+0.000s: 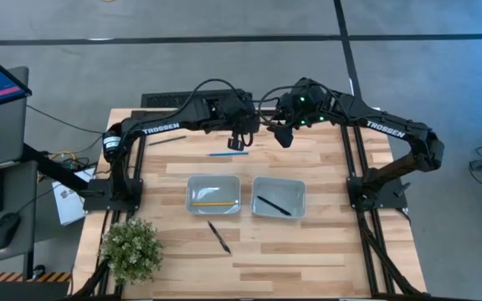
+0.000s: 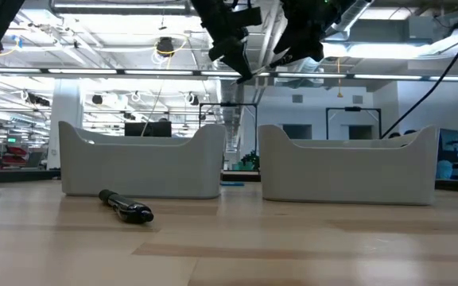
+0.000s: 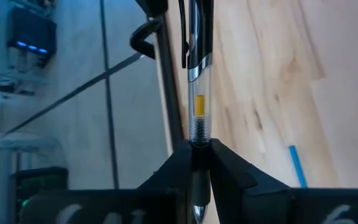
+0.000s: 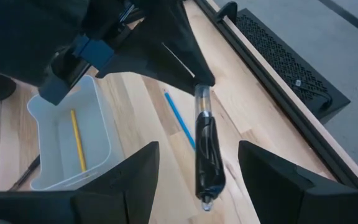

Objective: Sort pens & pencils
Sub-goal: Put the top black pen into the right gray bin

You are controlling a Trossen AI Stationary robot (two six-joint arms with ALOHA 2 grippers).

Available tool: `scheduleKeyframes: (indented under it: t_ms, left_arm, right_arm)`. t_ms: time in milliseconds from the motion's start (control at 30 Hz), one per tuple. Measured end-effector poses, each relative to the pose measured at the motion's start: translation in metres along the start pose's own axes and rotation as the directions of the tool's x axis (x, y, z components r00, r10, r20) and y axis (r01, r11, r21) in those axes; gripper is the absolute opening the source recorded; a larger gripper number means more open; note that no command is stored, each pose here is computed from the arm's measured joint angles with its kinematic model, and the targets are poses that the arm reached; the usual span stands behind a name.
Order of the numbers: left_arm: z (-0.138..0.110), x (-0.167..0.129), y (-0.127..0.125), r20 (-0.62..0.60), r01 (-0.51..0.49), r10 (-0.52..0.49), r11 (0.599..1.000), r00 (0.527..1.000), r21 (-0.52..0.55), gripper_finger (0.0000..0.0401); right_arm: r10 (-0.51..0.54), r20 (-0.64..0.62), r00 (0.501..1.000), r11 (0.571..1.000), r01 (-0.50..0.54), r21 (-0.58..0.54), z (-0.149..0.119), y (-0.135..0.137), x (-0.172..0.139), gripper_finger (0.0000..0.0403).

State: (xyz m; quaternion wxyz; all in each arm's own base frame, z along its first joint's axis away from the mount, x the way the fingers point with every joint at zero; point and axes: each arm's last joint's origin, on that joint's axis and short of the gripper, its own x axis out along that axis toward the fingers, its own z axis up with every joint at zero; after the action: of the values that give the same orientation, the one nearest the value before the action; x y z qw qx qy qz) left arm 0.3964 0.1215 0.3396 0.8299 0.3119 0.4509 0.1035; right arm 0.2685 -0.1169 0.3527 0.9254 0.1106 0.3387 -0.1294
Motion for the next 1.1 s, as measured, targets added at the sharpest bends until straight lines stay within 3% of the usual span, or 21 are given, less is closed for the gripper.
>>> scheduleKeyframes:
  t_ms: [333,500,700,1100]
  left_arm:
    - [0.007,-0.002,-0.004,0.015,-0.021,0.020,0.999,1.000,0.031,0.0023]
    - [0.007,-0.003,-0.005,0.015,-0.023,0.023,0.999,1.000,0.033,0.0023]
    - [0.011,-0.004,-0.005,-0.006,-0.102,0.103,0.993,0.995,0.054,0.0023]
    - [0.019,-0.007,-0.012,0.023,-0.108,0.106,0.991,0.994,0.085,0.0023]
  right_arm:
    - [0.000,-0.001,1.000,1.000,0.000,0.000,0.000,0.000,0.000,0.0235]
    - [0.000,-0.001,1.000,1.000,0.000,0.001,0.000,0.000,0.000,0.0200]
    - [-0.001,-0.005,1.000,1.000,0.001,0.016,0.000,0.000,0.000,0.0151]
    - [0.003,-0.007,1.000,1.000,-0.002,0.016,-0.001,0.000,0.000,0.0091]
